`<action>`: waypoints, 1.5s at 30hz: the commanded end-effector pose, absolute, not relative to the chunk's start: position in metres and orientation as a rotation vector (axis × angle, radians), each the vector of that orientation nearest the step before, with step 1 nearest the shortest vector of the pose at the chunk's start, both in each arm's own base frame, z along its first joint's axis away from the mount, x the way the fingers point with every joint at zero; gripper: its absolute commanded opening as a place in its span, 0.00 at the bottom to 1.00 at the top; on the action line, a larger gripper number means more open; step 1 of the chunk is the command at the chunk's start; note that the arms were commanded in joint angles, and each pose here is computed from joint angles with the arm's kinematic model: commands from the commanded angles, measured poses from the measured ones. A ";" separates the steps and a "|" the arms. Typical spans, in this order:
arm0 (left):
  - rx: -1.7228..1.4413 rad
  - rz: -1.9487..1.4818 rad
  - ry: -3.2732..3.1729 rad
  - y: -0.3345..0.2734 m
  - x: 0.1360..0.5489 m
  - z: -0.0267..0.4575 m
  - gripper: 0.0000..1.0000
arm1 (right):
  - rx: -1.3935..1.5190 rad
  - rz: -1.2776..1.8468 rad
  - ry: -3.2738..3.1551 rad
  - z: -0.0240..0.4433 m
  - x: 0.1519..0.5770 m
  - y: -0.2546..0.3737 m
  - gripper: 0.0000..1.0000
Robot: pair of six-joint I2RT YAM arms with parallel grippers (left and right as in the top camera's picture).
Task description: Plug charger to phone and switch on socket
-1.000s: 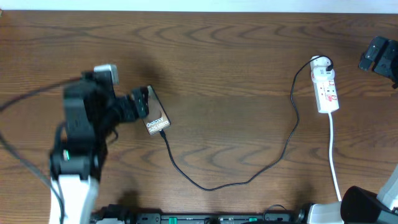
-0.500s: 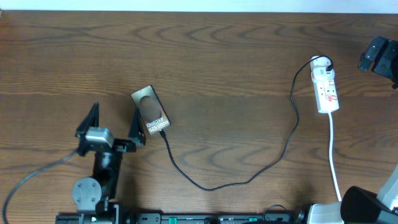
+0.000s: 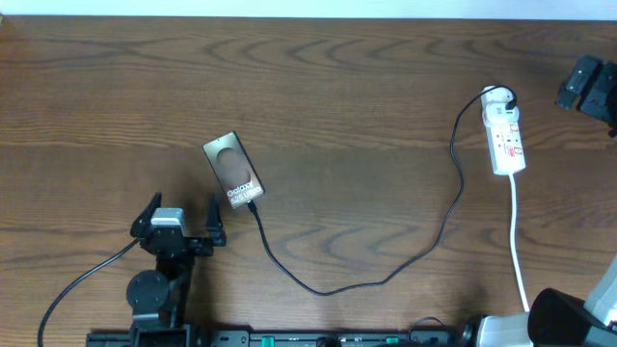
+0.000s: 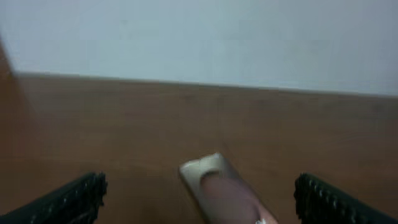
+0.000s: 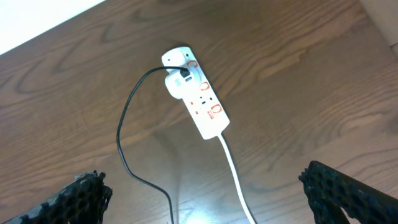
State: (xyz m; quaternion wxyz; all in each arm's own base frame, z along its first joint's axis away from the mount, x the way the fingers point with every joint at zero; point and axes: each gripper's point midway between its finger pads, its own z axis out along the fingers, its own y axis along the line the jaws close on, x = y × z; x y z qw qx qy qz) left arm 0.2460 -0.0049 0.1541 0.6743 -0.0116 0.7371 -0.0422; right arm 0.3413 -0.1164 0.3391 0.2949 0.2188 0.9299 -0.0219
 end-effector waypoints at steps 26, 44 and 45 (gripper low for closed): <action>-0.202 -0.066 1.715 0.016 0.243 0.136 0.98 | 0.600 -0.064 2.462 0.342 0.341 -0.118 0.99; -0.202 -0.066 1.715 0.016 0.243 0.136 0.98 | 0.571 -0.086 2.421 0.352 0.339 -0.119 0.99; -0.202 -0.066 1.715 0.016 0.243 0.136 0.98 | 0.557 -0.077 2.403 0.355 0.339 -0.115 0.99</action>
